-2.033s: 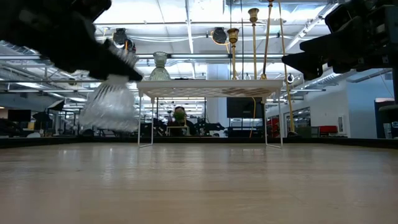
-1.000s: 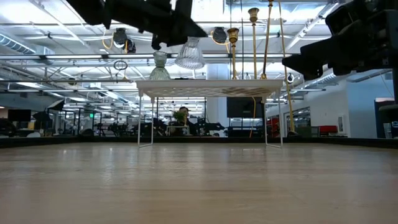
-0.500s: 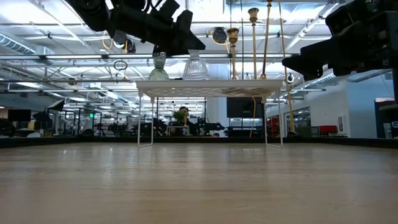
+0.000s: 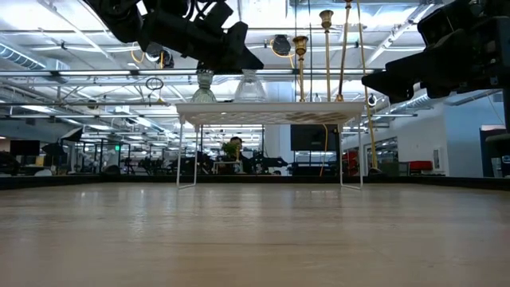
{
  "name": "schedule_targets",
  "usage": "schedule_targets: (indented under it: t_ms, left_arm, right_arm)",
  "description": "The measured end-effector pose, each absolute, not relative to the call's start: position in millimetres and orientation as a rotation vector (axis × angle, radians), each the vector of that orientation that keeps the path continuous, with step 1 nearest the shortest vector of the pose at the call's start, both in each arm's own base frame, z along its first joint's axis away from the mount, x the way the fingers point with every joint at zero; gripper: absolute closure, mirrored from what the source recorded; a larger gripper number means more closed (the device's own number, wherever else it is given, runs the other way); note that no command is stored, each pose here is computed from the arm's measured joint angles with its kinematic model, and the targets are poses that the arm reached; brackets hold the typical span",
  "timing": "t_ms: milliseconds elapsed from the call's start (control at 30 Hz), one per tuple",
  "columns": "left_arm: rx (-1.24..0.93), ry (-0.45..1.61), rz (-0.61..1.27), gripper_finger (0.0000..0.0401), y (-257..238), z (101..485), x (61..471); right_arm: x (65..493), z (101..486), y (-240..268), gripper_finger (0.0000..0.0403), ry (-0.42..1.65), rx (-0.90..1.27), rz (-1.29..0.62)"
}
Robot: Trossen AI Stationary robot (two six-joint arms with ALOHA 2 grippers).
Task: Pick & Place candle stick holders
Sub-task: Put the transparent candle holder on the shelf, then adjust the transparent candle holder
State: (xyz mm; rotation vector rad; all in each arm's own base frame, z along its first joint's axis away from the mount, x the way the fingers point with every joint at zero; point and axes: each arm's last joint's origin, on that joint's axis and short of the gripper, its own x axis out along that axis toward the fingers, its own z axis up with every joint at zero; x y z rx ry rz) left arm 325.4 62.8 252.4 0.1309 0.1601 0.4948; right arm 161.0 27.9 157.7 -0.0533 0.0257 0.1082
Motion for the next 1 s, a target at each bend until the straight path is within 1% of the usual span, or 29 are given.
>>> schedule_targets:
  t_ms: [233, 633, 833, 933, 1000]
  left_arm:
    - [0.135, 0.165, 0.523, 0.0191, 63.6, 252.1, 324.9]
    - [0.13, 0.127, 0.516, 0.019, 62.6, 254.8, 325.6]
    - [0.203, 0.082, 0.559, 0.019, 56.9, 261.4, 326.4]
    - [0.244, 0.053, 0.569, 0.019, 52.1, 265.5, 326.9]
    - [0.265, 0.037, 0.563, 0.019, 48.0, 267.6, 327.5]
  right_arm:
    - [161.0, 157.7, 27.9, 0.0135, 0.026, -0.054, 0.108]
    - [161.0, 157.7, 27.8, 0.0135, 0.025, -0.054, 0.108]
    - [161.1, 160.5, 27.9, 0.0137, -0.004, -0.05, 0.108]
    - [161.0, 164.7, 27.8, 0.015, -0.047, -0.05, 0.106]
    - [160.8, 167.6, 27.8, 0.0168, -0.077, -0.05, 0.105]
